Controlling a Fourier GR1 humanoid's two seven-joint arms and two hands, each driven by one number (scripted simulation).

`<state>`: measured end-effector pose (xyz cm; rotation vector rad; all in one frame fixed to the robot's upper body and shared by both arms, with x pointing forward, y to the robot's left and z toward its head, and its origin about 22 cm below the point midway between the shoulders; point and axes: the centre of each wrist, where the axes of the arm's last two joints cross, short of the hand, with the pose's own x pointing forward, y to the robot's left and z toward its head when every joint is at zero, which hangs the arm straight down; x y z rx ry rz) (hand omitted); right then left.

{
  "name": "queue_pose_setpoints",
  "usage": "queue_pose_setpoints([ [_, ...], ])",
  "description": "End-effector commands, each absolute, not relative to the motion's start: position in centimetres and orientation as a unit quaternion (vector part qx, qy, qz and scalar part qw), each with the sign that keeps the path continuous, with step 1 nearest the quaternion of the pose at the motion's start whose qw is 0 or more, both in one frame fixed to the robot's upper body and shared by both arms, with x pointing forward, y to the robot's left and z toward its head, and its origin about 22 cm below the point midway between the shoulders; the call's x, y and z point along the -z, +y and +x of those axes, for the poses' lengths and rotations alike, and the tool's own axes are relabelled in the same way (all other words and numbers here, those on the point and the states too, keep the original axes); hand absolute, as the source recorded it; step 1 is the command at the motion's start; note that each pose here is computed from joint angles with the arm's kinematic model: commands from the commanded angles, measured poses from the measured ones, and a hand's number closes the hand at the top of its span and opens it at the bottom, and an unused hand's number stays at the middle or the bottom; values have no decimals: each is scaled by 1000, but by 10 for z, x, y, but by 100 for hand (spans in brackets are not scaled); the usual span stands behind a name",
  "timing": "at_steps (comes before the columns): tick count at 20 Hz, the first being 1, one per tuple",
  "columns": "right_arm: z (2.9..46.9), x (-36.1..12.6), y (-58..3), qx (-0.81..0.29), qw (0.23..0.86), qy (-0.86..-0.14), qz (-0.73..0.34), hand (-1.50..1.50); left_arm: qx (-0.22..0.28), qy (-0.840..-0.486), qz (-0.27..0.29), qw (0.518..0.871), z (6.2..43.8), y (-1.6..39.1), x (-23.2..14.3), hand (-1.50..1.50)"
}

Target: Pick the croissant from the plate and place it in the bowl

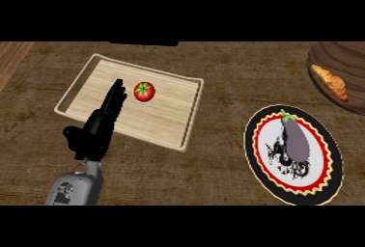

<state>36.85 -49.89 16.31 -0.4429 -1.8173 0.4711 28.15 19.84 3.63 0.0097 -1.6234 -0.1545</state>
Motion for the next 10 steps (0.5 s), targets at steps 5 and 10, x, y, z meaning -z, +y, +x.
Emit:
queue_pose_setpoints([
  [5, 340, -173, -533, -130, 598, -782, -114, -150, 71, -724, 10, 686, 288, 202, -39, 0],
  [10, 319, -171, -552, -133, 610, -778, -76, -150, 62, -726, 10, 685, 280, 202, -37, 0],
])
